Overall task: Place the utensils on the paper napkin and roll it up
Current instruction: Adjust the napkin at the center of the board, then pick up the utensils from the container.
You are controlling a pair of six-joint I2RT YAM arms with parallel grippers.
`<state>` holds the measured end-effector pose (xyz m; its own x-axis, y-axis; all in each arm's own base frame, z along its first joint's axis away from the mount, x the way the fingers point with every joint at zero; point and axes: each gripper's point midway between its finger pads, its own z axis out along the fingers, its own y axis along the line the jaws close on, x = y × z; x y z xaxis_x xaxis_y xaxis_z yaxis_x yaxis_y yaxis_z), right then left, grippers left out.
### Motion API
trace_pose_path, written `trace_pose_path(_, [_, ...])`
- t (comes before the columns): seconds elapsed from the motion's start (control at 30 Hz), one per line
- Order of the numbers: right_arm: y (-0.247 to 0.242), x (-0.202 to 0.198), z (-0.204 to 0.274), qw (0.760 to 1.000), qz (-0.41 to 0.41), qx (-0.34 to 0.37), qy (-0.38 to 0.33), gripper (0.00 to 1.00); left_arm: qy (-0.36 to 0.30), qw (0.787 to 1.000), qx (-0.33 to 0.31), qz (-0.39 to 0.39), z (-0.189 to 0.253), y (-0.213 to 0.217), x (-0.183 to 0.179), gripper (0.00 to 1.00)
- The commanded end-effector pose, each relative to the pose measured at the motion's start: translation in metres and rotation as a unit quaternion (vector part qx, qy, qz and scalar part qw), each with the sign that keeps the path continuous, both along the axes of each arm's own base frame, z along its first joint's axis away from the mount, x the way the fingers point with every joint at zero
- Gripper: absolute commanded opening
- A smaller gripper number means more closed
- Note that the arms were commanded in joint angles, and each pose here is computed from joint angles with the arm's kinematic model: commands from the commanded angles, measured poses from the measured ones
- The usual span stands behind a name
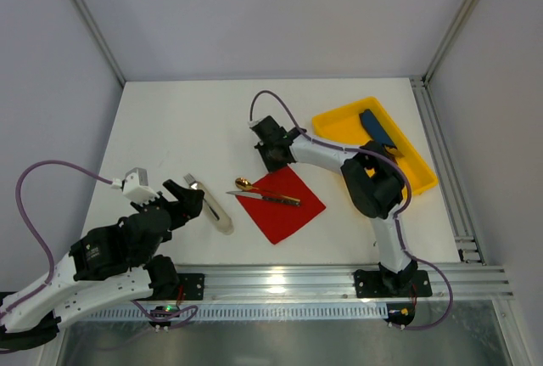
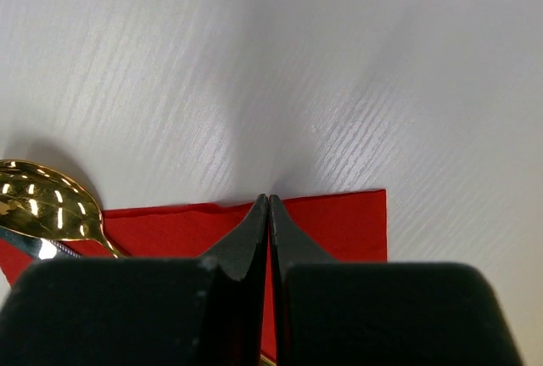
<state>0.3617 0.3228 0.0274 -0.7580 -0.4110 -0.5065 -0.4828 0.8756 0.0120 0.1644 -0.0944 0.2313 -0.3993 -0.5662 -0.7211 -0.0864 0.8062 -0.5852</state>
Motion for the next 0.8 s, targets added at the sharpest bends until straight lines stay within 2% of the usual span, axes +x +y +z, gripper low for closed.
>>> trace_pose_path(0.0, [0.022, 0.016, 0.064, 0.995, 0.028, 0.062, -0.07, 0.04, -0.008, 1.0, -0.01, 0.012, 0.007, 0.005, 0.001, 0.82])
trace_pose_path(0.2, [0.072, -0.007, 0.108, 0.982, 0.095, 0.155, -0.059, 0.11, -0.013, 1.0, -0.014, 0.015, 0.013, 0.007, 0.001, 0.82])
trace_pose_path(0.23, [0.079, -0.012, 0.111, 0.98, 0.103, 0.16, -0.058, 0.13, -0.015, 1.0, -0.014, 0.017, 0.015, 0.008, 0.002, 0.82])
trace_pose_path(0.27, [0.091, -0.022, 0.115, 0.977, 0.12, 0.166, -0.057, 0.19, -0.017, 1.0, -0.014, 0.019, 0.016, 0.01, 0.001, 0.82])
trace_pose_path(0.4, [0.132, -0.048, 0.133, 0.965, 0.163, 0.202, -0.045, 0.23, -0.011, 0.999, -0.009, 0.05, 0.014, 0.024, 0.001, 0.82])
trace_pose_path(0.6, [0.178, -0.073, 0.129, 0.952, 0.18, 0.247, -0.006, 0.23, -0.005, 0.997, -0.008, 0.074, 0.018, 0.037, -0.001, 0.81])
trace_pose_path(0.77, [0.203, -0.078, 0.108, 0.952, 0.177, 0.25, 0.015, 0.24, -0.009, 0.996, -0.012, 0.091, 0.019, 0.049, -0.003, 0.82])
